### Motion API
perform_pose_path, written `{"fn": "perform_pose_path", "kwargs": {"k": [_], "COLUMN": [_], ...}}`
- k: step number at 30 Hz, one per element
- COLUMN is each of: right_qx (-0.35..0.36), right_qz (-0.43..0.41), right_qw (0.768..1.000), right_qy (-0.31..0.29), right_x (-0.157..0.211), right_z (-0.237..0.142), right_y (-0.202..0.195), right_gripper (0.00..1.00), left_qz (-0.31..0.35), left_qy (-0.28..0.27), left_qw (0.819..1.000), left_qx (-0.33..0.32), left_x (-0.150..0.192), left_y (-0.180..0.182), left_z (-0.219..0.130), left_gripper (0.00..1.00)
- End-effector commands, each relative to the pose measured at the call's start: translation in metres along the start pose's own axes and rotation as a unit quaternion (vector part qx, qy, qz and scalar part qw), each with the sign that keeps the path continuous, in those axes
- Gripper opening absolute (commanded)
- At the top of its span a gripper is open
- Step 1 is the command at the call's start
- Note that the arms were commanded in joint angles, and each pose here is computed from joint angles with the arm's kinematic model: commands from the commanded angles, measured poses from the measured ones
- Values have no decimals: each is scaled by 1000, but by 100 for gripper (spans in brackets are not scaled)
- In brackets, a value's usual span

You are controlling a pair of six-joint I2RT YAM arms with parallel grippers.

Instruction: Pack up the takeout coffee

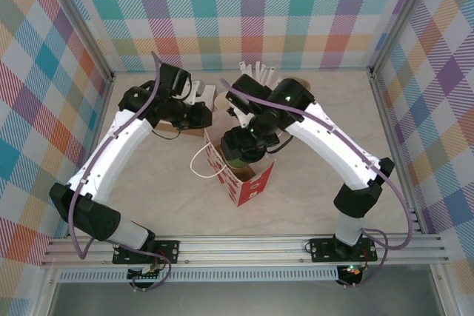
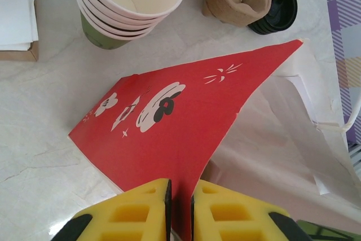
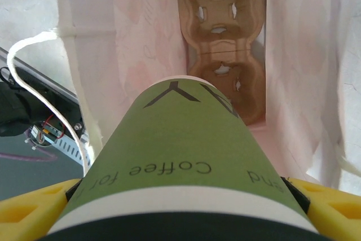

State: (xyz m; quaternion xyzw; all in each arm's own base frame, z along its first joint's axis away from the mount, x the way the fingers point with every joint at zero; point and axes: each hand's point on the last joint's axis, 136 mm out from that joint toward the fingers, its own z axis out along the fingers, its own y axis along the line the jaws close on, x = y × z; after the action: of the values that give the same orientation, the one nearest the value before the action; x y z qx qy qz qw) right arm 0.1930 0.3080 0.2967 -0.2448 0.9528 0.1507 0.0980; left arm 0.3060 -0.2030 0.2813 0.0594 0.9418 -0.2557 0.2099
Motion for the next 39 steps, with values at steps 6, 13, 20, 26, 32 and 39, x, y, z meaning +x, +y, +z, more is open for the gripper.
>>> {"fn": "perform_pose_path", "kwargs": {"k": [6, 13, 20, 26, 32, 39], "right_qx": [2, 15, 30, 25, 39, 42], "right_qz": [4, -1, 9, 17, 13, 1], "right_qw": [1000, 999, 998, 998, 997, 995], "right_qy": [24, 40, 50, 51, 67, 87], "right_x": [6, 9, 11, 12, 17, 18], "right_z": [14, 29, 33, 33, 39, 54], "right_y": [7, 2, -13, -18, -29, -31], "right_gripper": [80, 80, 81, 81, 81, 81], "left_qz": [1, 3, 15, 22, 23, 23], "left_qy": [-14, -14, -11, -11, -6, -1], "left_qw": [1000, 1000, 1000, 1000, 999, 999], "left_qx": [6, -1, -7, -14, -21, -25], "left_x": [5, 8, 8, 5, 5, 6], "left_y": [-4, 0, 4, 7, 11, 13], "left_z": [-14, -12, -5, 2, 6, 10], "left_gripper": [16, 16, 16, 16, 16, 16]}}
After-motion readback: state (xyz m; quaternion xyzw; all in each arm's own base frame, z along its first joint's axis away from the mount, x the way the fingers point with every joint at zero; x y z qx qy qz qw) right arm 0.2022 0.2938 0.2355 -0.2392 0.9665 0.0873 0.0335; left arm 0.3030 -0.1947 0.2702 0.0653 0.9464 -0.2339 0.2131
